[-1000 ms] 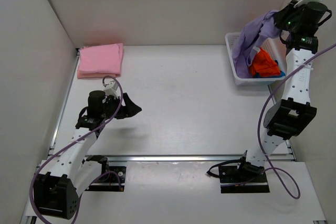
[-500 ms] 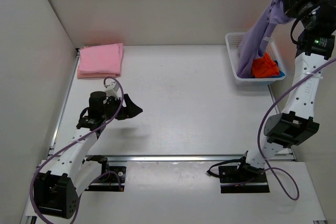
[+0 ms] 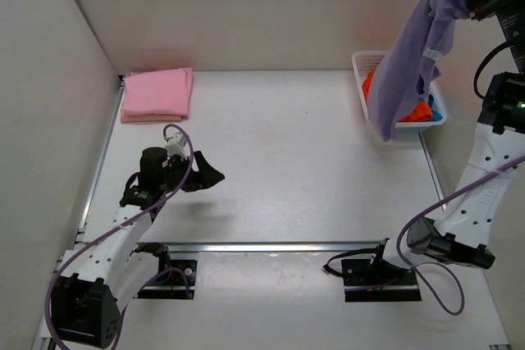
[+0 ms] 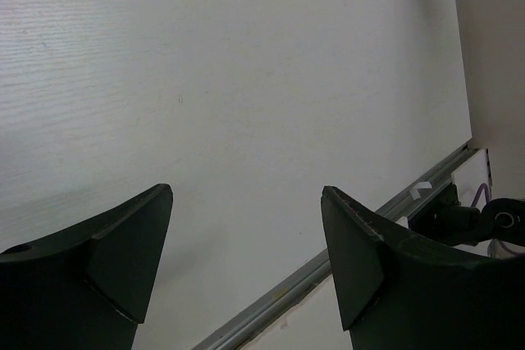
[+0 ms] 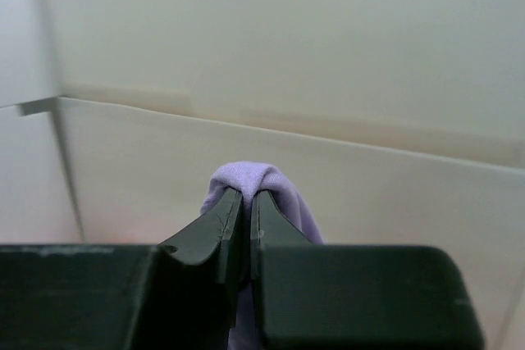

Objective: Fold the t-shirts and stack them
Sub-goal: Move the tshirt to the center of the board

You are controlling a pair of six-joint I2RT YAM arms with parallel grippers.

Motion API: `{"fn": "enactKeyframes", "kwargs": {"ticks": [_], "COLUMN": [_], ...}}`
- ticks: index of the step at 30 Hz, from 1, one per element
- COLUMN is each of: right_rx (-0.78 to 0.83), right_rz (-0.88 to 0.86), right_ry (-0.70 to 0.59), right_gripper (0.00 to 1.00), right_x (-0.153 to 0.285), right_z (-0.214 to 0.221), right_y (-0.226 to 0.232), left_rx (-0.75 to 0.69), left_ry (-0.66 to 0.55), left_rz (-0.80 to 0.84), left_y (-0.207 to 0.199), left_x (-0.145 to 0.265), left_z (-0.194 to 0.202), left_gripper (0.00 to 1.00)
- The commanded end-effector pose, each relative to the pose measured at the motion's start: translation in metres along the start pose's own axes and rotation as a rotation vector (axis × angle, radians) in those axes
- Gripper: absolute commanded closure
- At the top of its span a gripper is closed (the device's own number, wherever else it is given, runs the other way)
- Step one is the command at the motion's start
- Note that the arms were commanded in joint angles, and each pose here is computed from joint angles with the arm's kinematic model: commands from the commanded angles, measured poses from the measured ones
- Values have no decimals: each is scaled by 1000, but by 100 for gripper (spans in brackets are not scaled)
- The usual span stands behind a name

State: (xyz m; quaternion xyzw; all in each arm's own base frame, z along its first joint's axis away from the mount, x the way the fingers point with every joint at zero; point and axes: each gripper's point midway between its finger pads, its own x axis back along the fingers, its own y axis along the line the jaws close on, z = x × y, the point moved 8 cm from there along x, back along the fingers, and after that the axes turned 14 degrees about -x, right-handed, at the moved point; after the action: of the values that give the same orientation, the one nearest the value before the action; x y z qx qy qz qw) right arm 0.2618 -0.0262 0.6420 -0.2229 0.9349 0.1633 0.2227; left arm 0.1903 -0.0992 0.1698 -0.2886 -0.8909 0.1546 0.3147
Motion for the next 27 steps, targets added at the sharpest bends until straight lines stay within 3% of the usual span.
{"fn": "enactKeyframes", "kwargs": {"ticks": [1,5,8,11,14,17,18,19,20,21,22,24,27], "right_rx": [25,-58,-172,-227,-286,-418,-457,-469,-474,-482,-489,-506,-486], "right_rz": [-171,-272,-339,-301,-240,-180,-141,-115,-117,-71,-57,19,113], "right_ry": [-58,-17,60,122,225,440,578,669,752,851,890,911,851], "right_gripper": [99,100,100,100,100,100,98,92,75,64,56,44,40], "right_x": [7,10,3,-7,-13,-15,-13,-9,-11,-7,-1,17,28], "right_z": [-20,-1,38,85,149,236,277,298,322,348,362,379,372], "right_y": [48,66,70,73,86,84,83,82,81,73,71,59,42], "left_rx": [-3,8,25,28,22,26,34,18,-14,-44,-73,-142,-112], "left_ry": [-32,-59,-82,-82,-96,-74,-65,-41,14,121,144,241,274], "left_rz": [25,25,20,18,14,16,-3,-13,-22,-15,-38,-5,71], "left_y": [-5,-7,-6,-6,-10,-12,-10,-11,-13,-16,-20,-31,-40], "left_x": [6,10,15,19,22,21,21,18,14,7,6,-7,-20], "left_z": [-2,-6,-13,-19,-26,-26,-25,-25,-23,-9,-13,-5,7], "left_gripper": [16,15,14,14,13,13,14,14,13,11,11,14,17]}}
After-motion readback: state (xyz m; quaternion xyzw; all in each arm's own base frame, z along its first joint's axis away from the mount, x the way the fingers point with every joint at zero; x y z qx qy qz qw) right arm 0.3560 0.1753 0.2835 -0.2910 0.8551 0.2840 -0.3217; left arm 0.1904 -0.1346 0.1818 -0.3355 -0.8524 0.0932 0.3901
